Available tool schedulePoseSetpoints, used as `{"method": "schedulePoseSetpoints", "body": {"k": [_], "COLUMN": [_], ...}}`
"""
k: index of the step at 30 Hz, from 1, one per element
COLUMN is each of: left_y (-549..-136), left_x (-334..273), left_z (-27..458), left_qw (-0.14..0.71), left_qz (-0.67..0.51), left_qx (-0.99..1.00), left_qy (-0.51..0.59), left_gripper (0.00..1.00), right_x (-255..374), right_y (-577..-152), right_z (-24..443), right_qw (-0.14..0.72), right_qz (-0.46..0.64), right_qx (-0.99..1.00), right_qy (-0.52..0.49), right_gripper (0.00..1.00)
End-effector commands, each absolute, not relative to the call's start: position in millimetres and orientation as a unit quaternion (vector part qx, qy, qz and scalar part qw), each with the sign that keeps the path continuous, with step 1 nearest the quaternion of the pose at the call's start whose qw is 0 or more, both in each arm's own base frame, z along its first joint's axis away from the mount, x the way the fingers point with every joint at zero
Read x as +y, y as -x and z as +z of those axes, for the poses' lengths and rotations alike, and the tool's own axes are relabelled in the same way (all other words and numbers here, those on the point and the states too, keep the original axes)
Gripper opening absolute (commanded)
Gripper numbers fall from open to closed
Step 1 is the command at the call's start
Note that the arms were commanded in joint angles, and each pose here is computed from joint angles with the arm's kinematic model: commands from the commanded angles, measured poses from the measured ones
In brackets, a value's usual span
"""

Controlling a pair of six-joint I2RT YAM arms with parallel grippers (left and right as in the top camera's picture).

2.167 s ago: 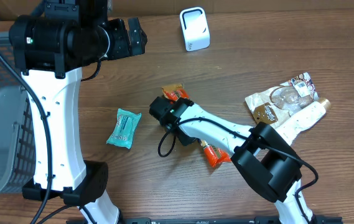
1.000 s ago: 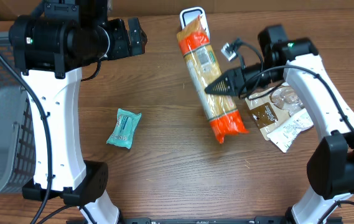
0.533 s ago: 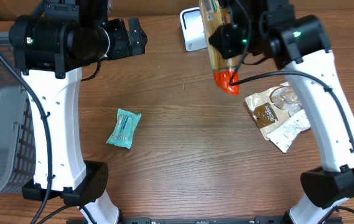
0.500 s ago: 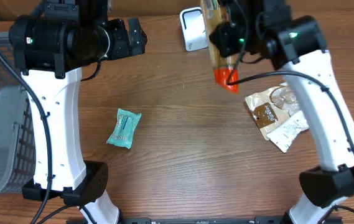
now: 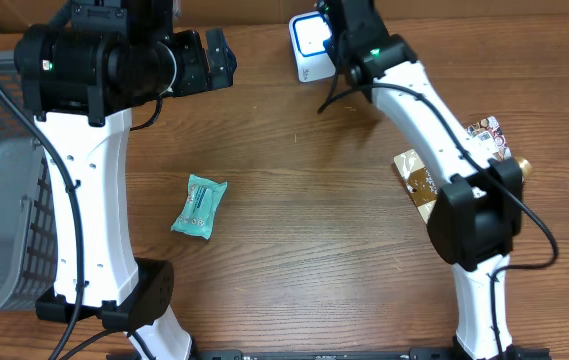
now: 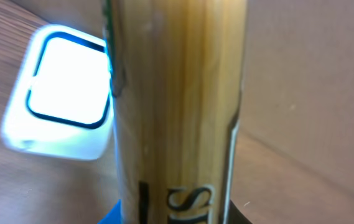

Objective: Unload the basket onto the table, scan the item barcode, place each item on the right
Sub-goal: 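Hold the spaghetti package's barcode over the scanner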

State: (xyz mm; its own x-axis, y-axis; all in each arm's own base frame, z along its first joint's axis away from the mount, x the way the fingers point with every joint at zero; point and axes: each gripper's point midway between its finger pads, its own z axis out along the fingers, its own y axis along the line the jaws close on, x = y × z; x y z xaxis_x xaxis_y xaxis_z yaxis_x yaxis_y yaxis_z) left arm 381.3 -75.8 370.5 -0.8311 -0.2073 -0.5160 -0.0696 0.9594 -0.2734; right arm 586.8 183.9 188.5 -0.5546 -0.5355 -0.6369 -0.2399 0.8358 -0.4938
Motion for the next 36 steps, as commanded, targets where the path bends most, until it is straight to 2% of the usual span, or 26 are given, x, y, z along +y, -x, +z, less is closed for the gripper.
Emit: {"method": "schedulePoseSetpoints", "body": {"k": [1,7,19,36], "left_y": [-384,-384,-384,-384], "left_x": [-76,-76,-76,-76], "left_z": [370,370,370,370], "left_qw": [0.283,0.283,0.283,0.283], "left_qz": [-0.117,-0.117,-0.117,-0.117], "left_qx": [0.950,0.950,0.950,0.950], "left_qy": [0.066,0.066,0.066,0.065], "left_gripper": [0.99,0.99,1.00,1.00], "right_x": [176,179,172,172], "right_y": [-599,-618,-630,-630], "right_z": [218,186,142,146], "right_qw": [0.438,0.426,0.396,0.404], "right_qz": [-0.287,-0.386,-0.450,-0.449], "right_qx": [0.818,0.781,0.759,0.759], "right_qy": [0.237,0.245,0.253,0.244], "right_gripper": [0.04,0.04,0.04,0.04]}}
